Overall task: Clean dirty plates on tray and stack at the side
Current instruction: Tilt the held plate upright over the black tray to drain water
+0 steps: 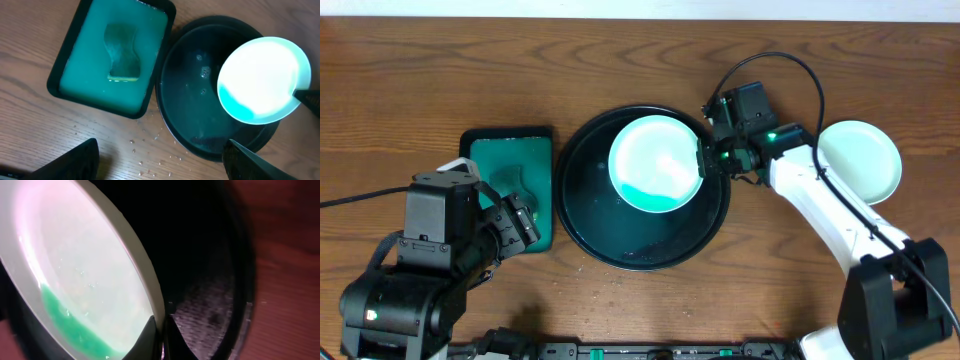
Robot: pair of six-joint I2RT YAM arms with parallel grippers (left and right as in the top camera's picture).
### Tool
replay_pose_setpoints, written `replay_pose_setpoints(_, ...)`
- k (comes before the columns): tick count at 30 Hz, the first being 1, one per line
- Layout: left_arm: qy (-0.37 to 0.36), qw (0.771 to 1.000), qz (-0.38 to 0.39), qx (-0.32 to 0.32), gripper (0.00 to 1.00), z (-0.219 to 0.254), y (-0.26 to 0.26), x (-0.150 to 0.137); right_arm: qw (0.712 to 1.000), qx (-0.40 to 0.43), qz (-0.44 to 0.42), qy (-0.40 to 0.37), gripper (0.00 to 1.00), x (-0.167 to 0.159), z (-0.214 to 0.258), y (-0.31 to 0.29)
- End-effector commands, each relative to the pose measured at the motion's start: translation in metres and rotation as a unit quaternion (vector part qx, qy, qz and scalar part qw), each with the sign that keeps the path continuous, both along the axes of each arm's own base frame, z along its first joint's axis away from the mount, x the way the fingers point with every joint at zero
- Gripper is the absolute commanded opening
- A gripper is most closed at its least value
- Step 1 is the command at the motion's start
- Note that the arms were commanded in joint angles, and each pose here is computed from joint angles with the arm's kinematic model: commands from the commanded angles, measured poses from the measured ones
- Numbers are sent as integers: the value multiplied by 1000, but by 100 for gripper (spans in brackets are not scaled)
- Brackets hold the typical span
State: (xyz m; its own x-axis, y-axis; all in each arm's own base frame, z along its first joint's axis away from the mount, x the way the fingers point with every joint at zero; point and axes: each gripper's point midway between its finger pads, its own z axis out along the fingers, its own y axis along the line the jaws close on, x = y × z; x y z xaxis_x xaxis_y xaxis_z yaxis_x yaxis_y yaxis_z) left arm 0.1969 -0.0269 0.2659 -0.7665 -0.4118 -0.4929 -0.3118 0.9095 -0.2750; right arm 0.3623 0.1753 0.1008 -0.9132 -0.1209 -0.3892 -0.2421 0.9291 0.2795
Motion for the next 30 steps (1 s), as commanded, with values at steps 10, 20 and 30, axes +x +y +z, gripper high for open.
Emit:
replay_pose_setpoints(10,1,1000,2,-1,79,0,-1,-1,968,-207,-15,-139,1,1,54,-36)
replay_pose_setpoints(20,1,1000,2,-1,79,0,-1,-1,922,-318,24,-219,1,4,81,-29)
replay_pose_setpoints(30,1,1000,2,-1,79,0,-1,-1,841,-437,65,-313,1,-14,118,3)
